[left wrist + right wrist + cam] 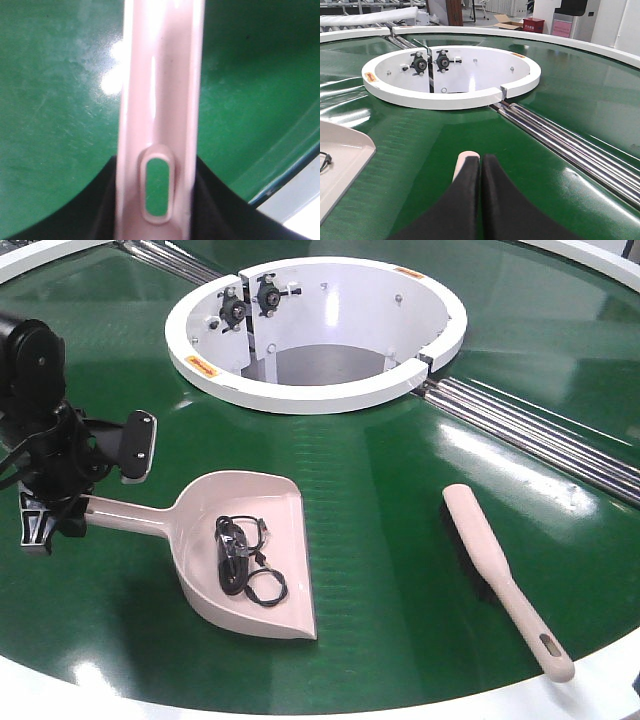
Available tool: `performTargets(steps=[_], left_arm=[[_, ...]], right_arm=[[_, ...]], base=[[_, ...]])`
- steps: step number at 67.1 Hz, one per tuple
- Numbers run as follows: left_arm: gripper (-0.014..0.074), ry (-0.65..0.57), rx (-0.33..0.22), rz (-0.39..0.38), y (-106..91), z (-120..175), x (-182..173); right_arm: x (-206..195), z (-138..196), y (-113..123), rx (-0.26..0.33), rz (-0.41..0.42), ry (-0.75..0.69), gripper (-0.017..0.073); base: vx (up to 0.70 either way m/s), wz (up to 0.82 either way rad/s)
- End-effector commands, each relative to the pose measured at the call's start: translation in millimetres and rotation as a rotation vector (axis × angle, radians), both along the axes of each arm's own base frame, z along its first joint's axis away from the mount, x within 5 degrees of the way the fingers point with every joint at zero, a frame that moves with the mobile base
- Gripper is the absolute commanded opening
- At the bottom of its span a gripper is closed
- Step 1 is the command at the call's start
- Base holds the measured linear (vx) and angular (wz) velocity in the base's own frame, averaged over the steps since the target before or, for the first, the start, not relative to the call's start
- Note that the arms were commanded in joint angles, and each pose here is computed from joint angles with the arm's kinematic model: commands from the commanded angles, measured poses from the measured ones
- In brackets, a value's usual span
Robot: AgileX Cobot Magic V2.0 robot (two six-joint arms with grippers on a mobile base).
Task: Clean and inspect green conveyor with broom and dustpan
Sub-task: 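Release the dustpan handle and raise the left gripper away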
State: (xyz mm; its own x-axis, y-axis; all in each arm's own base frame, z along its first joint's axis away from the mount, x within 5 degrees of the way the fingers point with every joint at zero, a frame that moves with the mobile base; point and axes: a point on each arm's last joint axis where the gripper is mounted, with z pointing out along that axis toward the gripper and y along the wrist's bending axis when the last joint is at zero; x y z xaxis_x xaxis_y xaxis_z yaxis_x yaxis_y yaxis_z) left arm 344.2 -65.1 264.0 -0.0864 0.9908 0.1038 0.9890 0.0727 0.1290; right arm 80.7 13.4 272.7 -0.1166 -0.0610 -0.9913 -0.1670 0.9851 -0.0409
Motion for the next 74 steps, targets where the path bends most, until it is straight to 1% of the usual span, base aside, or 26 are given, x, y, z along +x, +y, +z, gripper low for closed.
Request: performTargets(steps=[1,64,74], left_arm=[[-0.0006,-0.053,-0.027,0.016,-2.1,23.4,-6.2],[-0.0006,-0.055,-0.028,0.016,-2.1,23.4,-6.0],[0.0016,-0.055,-0.019,0.014,-1.4,23.5,-6.0]], right_arm=[[1.1,15.9,-1.2,0.009,-0.015,-0.102,-0.0006],[1.1,15.9,-1.2,0.008,-0.015,-0.102,-0.0004],[1.1,15.9,-1.2,0.008,-0.015,-0.102,-0.0004]], base=[[0.0,0.0],[0.0,0.0],[0.0,0.0]])
